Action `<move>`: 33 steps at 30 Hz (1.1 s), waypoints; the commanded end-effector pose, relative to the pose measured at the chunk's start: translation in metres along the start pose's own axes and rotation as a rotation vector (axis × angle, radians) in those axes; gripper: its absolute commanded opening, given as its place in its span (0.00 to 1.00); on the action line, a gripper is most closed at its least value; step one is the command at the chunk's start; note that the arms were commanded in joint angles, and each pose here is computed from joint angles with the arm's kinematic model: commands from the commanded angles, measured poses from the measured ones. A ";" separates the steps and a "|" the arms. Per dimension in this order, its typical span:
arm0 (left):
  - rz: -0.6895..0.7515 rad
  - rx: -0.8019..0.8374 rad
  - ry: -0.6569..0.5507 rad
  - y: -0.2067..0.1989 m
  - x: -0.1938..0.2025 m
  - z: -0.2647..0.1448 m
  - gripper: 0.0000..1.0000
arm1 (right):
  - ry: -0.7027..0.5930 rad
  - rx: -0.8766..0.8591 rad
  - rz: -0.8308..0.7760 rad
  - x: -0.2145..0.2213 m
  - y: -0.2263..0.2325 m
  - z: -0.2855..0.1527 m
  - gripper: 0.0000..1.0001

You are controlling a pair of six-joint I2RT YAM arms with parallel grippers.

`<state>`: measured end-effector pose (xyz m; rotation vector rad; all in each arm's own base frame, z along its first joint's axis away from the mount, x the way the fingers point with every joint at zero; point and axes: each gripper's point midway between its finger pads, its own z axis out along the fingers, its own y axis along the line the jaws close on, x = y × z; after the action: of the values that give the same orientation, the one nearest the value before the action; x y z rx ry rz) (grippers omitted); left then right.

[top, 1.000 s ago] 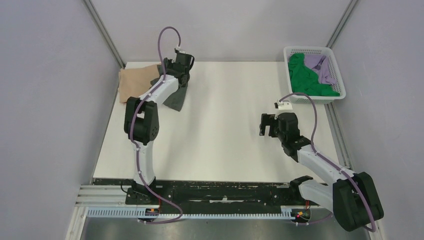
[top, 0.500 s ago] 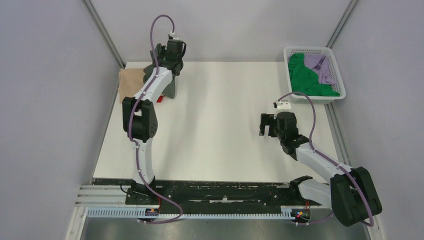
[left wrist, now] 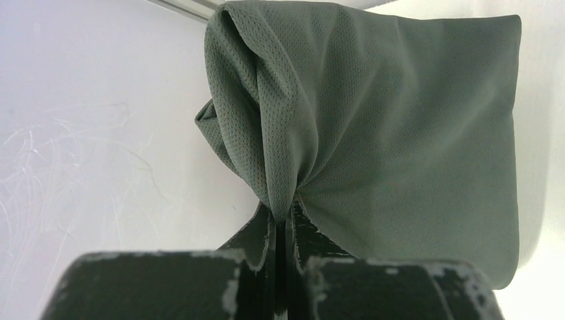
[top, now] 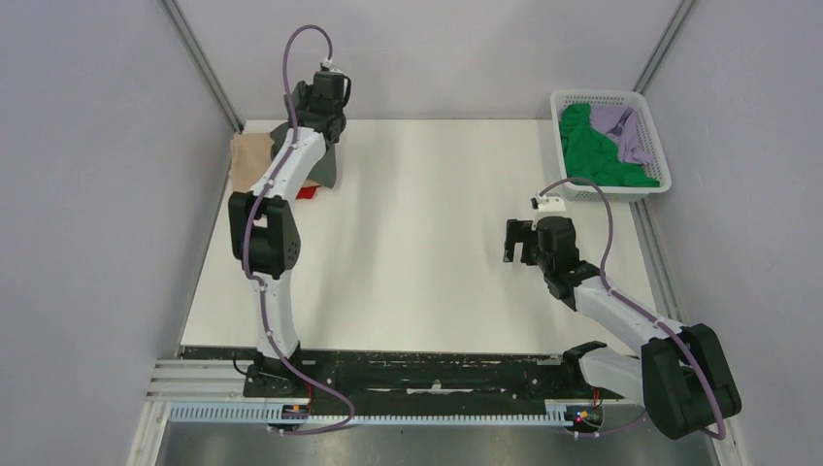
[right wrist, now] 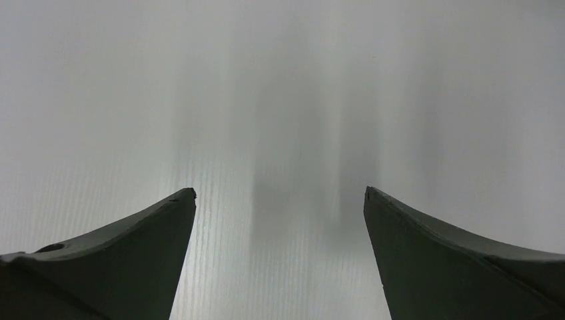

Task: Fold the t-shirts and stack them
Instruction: Put the neatly folded tshirt into the corner of the board with the left arm

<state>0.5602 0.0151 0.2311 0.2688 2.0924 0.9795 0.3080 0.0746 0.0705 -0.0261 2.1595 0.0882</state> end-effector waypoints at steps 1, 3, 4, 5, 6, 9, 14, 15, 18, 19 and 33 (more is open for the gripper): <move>-0.086 -0.027 -0.087 0.058 -0.025 -0.021 0.02 | -0.062 0.022 0.011 -0.027 -0.001 0.002 0.98; -0.090 -0.003 -0.085 0.054 -0.021 -0.015 0.02 | -0.055 0.027 0.007 -0.026 -0.002 0.002 0.98; -0.089 0.006 -0.083 0.052 -0.020 -0.012 0.02 | -0.053 0.031 0.006 -0.026 -0.002 0.002 0.98; -0.088 0.013 -0.077 0.049 -0.017 -0.006 0.02 | -0.051 0.035 0.005 -0.026 -0.003 0.003 0.98; -0.085 0.021 -0.075 0.047 -0.015 -0.003 0.02 | -0.053 0.042 0.006 -0.026 -0.004 0.002 0.98; -0.073 0.036 -0.063 0.037 -0.010 0.011 0.02 | -0.043 0.070 0.002 -0.027 -0.009 0.003 0.98; -0.076 0.031 -0.031 0.037 0.002 0.035 0.02 | -0.035 0.104 -0.002 -0.027 -0.014 0.003 0.98; -0.081 0.029 -0.025 0.039 0.005 0.040 0.02 | -0.031 0.109 -0.005 -0.026 -0.015 0.004 0.98; -0.081 0.047 -0.015 0.037 0.012 0.052 0.02 | -0.021 0.135 -0.019 -0.027 -0.020 0.005 0.98; -0.081 0.053 -0.010 0.035 0.016 0.057 0.02 | -0.010 0.147 -0.022 -0.026 -0.021 0.005 0.98; -0.136 0.028 0.067 0.049 0.056 0.116 0.02 | 0.000 0.209 -0.025 -0.032 -0.032 0.000 0.98</move>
<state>0.5895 0.1189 0.1681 0.1905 2.2288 0.8917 0.3138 0.0450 0.0692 0.0366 2.2266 -0.1413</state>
